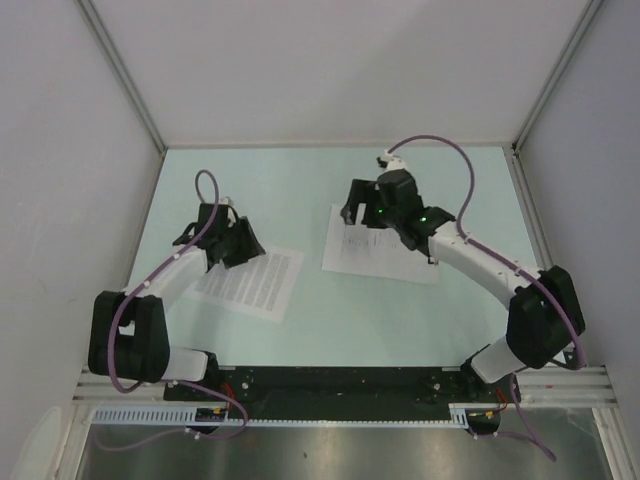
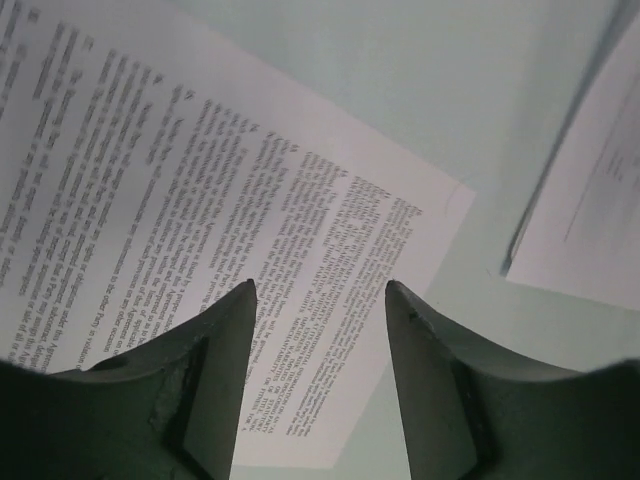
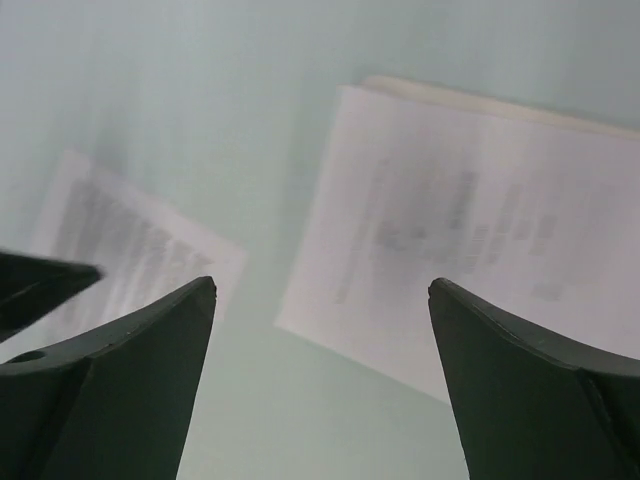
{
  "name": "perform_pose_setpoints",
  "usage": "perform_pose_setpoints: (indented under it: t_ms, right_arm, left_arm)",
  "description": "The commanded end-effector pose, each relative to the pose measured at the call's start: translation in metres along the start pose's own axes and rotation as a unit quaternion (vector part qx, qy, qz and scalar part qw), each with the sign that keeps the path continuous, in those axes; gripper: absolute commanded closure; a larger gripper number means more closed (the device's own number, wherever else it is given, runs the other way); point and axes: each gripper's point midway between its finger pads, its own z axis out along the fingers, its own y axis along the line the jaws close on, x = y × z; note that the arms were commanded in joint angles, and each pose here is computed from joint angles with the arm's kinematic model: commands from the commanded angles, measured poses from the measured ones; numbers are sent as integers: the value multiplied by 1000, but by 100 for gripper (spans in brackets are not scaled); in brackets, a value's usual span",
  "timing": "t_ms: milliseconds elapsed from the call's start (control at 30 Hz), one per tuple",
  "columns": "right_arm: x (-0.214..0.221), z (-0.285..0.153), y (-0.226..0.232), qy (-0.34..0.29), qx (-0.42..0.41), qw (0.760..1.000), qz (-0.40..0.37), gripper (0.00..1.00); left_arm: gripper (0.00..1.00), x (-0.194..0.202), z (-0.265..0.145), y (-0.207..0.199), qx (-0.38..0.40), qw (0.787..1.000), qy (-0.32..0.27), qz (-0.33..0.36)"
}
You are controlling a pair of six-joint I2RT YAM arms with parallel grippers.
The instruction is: Put the files into the folder
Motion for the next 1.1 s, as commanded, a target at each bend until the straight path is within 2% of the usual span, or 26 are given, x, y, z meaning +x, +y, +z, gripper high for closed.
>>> perform_pose_setpoints:
  t_ms: [0,133,233,267,300,433,600,867,1067]
  right_arm:
    - [34,21,93,15,-106,992,65,8]
    - [64,36,150,42,-187,976,106,11]
    - [99,50,166,78,-196,969,126,14]
    - [104,52,170,85,-197,968,127,17]
    - [123,62,170,111,-189,966,134,19]
    - [157,76,166,157,-173,964,127,25]
    - [175,85,162,167,-161,967,110,26]
    - [210,94,169,207,-167,955,132,25]
    - [211,93,175,205,-174,953,140,24]
  left_arm:
    - [44,-5,15,3,46,992,-2,-119]
    - [48,2,23,21,8,990,-12,-144]
    - [52,14,29,33,-14,984,-7,-177]
    - [52,20,31,36,-20,983,1,-185]
    - [52,22,32,37,-24,981,4,-195]
    - [55,34,38,47,-49,973,24,-222]
    - [55,49,45,50,-52,966,42,-251]
    - [55,64,51,48,-53,951,70,-296]
    - [57,69,50,55,-65,950,67,-299]
